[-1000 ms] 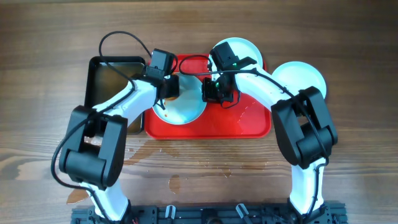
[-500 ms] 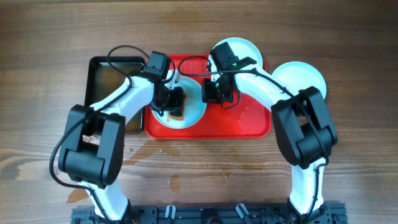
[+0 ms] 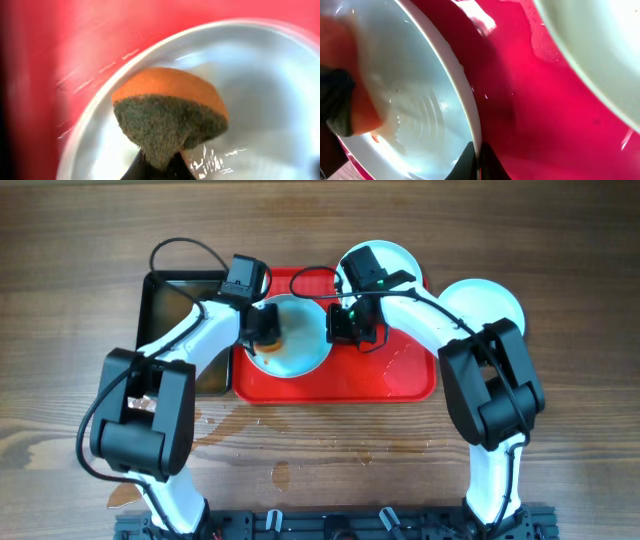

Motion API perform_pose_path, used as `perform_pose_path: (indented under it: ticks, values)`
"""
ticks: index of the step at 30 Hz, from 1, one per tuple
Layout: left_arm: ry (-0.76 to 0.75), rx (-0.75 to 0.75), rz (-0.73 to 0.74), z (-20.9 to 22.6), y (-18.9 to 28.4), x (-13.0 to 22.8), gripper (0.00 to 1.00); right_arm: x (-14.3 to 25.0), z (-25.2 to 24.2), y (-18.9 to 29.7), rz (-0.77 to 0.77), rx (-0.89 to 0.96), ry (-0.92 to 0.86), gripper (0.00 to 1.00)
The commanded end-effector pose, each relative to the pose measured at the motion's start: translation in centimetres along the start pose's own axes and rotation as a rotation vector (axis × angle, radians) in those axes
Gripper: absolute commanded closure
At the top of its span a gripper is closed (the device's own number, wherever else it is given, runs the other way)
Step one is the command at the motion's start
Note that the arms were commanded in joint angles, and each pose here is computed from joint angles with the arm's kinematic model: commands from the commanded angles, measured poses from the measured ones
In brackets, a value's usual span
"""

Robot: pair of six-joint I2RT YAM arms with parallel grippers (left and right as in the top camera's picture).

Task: Clean dirty plates on tray and stack at the side
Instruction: 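Scrub the second plate with the sponge in the left gripper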

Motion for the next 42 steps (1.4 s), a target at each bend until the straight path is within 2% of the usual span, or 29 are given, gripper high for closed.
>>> perform_pose_path:
  ticks: [1,4,7,10,11,13,19,22,24,28,29,30,32,34,35,39,41,42]
  values:
    - [-0.106,0.184,0.039,-2.2,-1.6,0.9,0.96,0.2,0.3,-0.9,0.021,-0.005,0.006,0.96]
    - [-0.105,0.182,0.082,-2.2,-1.6,1.7,0.96,0.2,0.3,-0.9,0.020,-0.005,0.006,0.96]
    - [-0.069,0.228,0.255,-2.2,-1.2,4.4,0.96,0.2,0.3,-0.9,0.018,-0.007,0.007,0.96]
    - [-0.099,0.388,0.413,-3.2,0.0,6.7,0.96,0.2,0.3,-0.9,0.019,-0.007,0.007,0.96]
    - [-0.109,0.412,0.411,-3.4,0.1,6.7,0.96,0.2,0.3,-0.9,0.019,-0.007,0.008,0.96]
    - [-0.129,0.398,0.319,-3.5,-0.4,5.2,0.96,0.3,0.4,-1.0,0.023,-0.006,0.009,0.96]
    - [-0.012,0.141,0.037,-0.9,-1.6,0.5,0.96,0.2,0.4,-1.0,0.021,-0.007,0.009,0.96]
    - [0.170,-0.091,-0.026,1.6,-1.7,0.2,0.96,0.2,0.4,-1.0,0.021,-0.011,0.010,0.96]
    - [0.256,-0.172,0.002,2.6,-1.6,1.1,0.96,0.2,0.4,-1.0,0.021,-0.011,0.010,0.96]
    - [0.321,-0.282,0.245,3.9,-0.5,5.4,0.96,0.3,0.4,-1.0,0.023,-0.010,0.009,0.96]
    - [0.322,-0.261,0.305,3.7,-0.3,6.2,0.96,0.3,0.4,-1.0,0.024,-0.010,0.010,0.96]
    - [0.307,-0.173,0.402,2.8,-0.1,7.3,0.96,0.3,0.4,-1.0,0.024,-0.010,0.010,0.96]
    - [0.230,0.034,0.493,0.8,0.2,7.8,0.96,0.3,0.4,-1.0,0.027,-0.009,0.008,0.96]
    - [0.145,0.226,0.519,-0.9,0.5,7.7,0.96,0.3,0.4,-1.0,0.026,-0.008,0.008,0.96]
    - [0.120,0.264,0.499,-1.3,0.4,7.4,0.96,0.3,0.4,-1.0,0.027,-0.009,0.008,0.96]
    - [0.069,0.296,0.356,-1.9,-0.5,5.1,0.96,0.4,0.4,-1.0,0.029,-0.012,0.015,0.96]
    - [0.050,0.244,0.267,-1.5,-1.0,3.8,0.96,0.3,0.4,-1.0,0.027,-0.012,0.016,0.96]
    - [0.036,0.173,0.202,-0.9,-1.3,3.0,0.96,0.3,0.4,-1.0,0.027,-0.012,0.021,0.95]
Point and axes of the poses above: each gripper's point midway between its finger pads, its own y axis back along the fingers, its own z axis along the line the jaws close on, x = y × z, the point moved 7 cm from there along y, back along the fingers, and after that the axes turned 6 degrees about y, right-handed, at the moved point
